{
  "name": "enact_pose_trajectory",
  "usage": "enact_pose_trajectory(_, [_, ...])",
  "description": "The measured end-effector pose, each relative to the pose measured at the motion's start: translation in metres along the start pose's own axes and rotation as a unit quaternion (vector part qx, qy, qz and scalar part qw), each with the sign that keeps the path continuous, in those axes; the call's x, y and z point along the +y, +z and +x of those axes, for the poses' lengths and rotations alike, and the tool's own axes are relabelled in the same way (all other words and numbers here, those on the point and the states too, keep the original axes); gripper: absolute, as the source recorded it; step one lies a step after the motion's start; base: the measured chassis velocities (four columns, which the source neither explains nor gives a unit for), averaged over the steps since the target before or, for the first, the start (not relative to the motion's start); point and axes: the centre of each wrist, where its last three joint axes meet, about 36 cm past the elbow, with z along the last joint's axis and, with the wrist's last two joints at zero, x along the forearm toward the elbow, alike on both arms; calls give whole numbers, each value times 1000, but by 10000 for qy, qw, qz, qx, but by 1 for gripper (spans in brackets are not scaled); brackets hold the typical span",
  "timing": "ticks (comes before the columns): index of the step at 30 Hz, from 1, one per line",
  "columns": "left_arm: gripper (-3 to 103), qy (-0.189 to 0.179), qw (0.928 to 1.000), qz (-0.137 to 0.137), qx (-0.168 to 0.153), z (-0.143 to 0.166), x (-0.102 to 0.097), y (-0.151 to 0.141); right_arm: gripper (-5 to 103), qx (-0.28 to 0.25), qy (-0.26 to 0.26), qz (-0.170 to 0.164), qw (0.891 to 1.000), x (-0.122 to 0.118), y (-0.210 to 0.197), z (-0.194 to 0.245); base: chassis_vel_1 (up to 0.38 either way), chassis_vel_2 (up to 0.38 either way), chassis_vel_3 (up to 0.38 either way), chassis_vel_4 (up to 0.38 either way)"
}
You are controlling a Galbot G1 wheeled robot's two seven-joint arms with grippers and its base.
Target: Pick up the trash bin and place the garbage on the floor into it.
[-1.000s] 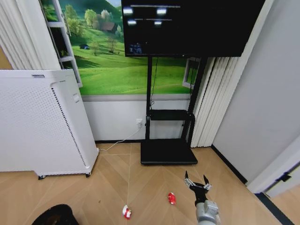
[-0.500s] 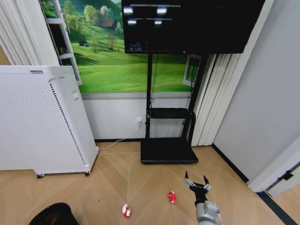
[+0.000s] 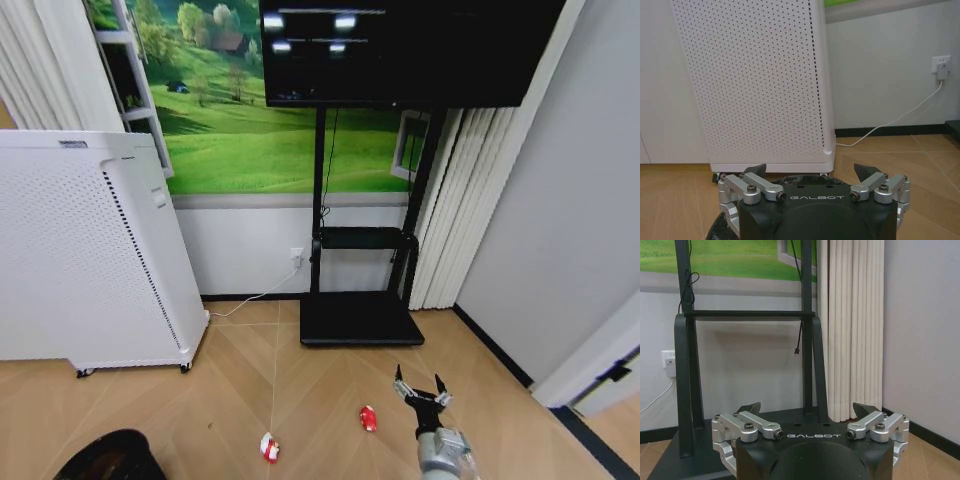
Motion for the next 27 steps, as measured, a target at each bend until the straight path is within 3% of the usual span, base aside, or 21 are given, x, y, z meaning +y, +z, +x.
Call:
enact_pose_trajectory(3, [99, -6, 9998, -185, 73, 4, 8, -25, 100, -4, 1, -5, 10000, 0, 1, -3, 0, 0, 0, 0])
enact_pose_trajectory(5, [97, 102, 9981, -600, 62, 6, 19, -45, 100, -10, 1, -11, 10000, 1, 2, -5, 0, 0, 0, 0])
enact_pose_trajectory(6, [97, 102, 9981, -600, 62, 6, 19, -45, 100, -10, 1, -11, 10000, 1, 2, -5, 0, 0, 0, 0])
enact_pose_trajectory(7, [99, 91, 9954, -956, 39, 6, 27, -63, 100, -10, 1, -19, 10000, 2, 2, -6, 0, 0, 0, 0])
enact_pose_trajectory(8, [99, -59, 9936, -1125, 125, 7, 34, -78, 100, -13, 6, -29, 10000, 2, 3, -9, 0, 0, 0, 0])
enact_pose_trajectory(9, [99, -59, 9936, -1125, 125, 7, 34, -78, 100, -13, 6, -29, 10000, 2, 3, -9, 0, 0, 0, 0])
enact_pose_trajectory(10, [100, -202, 9938, -1073, 200, 8, 38, -89, 100, -9, 8, -37, 10000, 2, 4, -10, 0, 0, 0, 0])
enact_pose_trajectory(11, [100, -340, 9952, -825, 411, 9, 42, -98, 100, -7, 13, -44, 10000, 2, 5, -12, 0, 0, 0, 0])
enact_pose_trajectory(12, [100, -340, 9952, -825, 411, 9, 42, -98, 100, -7, 13, -44, 10000, 2, 5, -12, 0, 0, 0, 0])
enact_pose_trajectory(15, [100, -527, 9927, -263, 1053, 13, 49, -103, 100, -1, 37, -55, 10000, 0, 6, -16, 0, 0, 0, 0])
enact_pose_trajectory(17, [98, -582, 9914, -230, 1153, 14, 55, -97, 100, -6, 54, -62, 10000, -1, 7, -18, 0, 0, 0, 0])
enact_pose_trajectory(19, [97, -520, 9929, -148, 1060, 15, 61, -87, 100, -5, 69, -68, 10000, -2, 8, -19, 0, 0, 0, 0])
enact_pose_trajectory(22, [98, -176, 9977, 332, 570, 16, 72, -40, 100, 6, 91, -61, 9999, -4, 12, -20, 0, 0, 0, 0])
enact_pose_trajectory(27, [98, -48, 9956, 634, 688, 28, 77, -7, 100, 8, 83, -54, 10000, -4, 13, -20, 0, 0, 0, 0])
